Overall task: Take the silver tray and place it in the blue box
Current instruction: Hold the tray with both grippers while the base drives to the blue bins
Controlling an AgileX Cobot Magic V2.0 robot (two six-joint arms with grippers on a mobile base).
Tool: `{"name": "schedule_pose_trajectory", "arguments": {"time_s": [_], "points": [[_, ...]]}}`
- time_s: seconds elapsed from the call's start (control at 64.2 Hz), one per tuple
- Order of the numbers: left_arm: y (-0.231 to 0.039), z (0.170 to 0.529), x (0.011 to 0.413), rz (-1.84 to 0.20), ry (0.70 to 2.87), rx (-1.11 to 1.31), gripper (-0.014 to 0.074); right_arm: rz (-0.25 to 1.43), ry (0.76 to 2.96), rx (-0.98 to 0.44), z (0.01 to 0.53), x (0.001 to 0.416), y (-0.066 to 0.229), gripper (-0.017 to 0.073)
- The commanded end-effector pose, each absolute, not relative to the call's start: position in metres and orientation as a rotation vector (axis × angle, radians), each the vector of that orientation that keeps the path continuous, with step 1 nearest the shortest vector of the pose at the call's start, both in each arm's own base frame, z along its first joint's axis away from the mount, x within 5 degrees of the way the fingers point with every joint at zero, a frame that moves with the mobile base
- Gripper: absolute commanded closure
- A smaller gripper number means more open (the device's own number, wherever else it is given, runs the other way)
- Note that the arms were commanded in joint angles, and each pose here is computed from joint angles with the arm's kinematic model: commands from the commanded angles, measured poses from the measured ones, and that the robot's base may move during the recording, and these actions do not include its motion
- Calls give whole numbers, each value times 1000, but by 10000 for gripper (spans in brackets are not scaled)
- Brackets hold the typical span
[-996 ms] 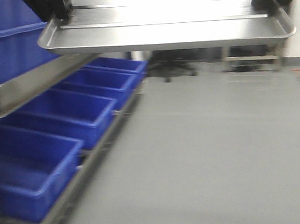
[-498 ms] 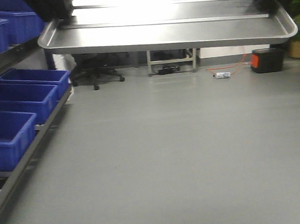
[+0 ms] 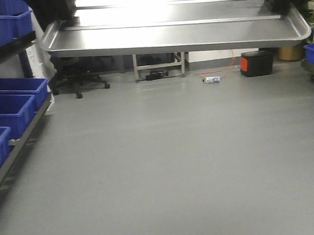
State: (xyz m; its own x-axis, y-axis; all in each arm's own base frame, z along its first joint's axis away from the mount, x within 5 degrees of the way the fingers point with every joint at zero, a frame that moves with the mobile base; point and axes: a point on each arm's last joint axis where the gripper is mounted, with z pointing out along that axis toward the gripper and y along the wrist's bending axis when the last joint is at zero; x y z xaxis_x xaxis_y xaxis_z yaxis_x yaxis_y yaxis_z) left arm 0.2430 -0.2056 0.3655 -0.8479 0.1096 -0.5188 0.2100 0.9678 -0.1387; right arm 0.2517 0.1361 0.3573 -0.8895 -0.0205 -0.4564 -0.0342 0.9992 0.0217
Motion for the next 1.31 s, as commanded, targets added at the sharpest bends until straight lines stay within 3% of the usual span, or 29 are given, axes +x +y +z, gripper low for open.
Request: {"name": "schedule_pose_trajectory", "arguments": {"time_s": [0.0, 1.292], "points": [[-201, 393, 238, -315, 2462, 241, 699, 40, 2580, -73, 376, 247, 129, 501], [-202, 394, 238, -320, 2456, 242, 699, 40, 2580, -72, 376, 248, 129, 501]]}}
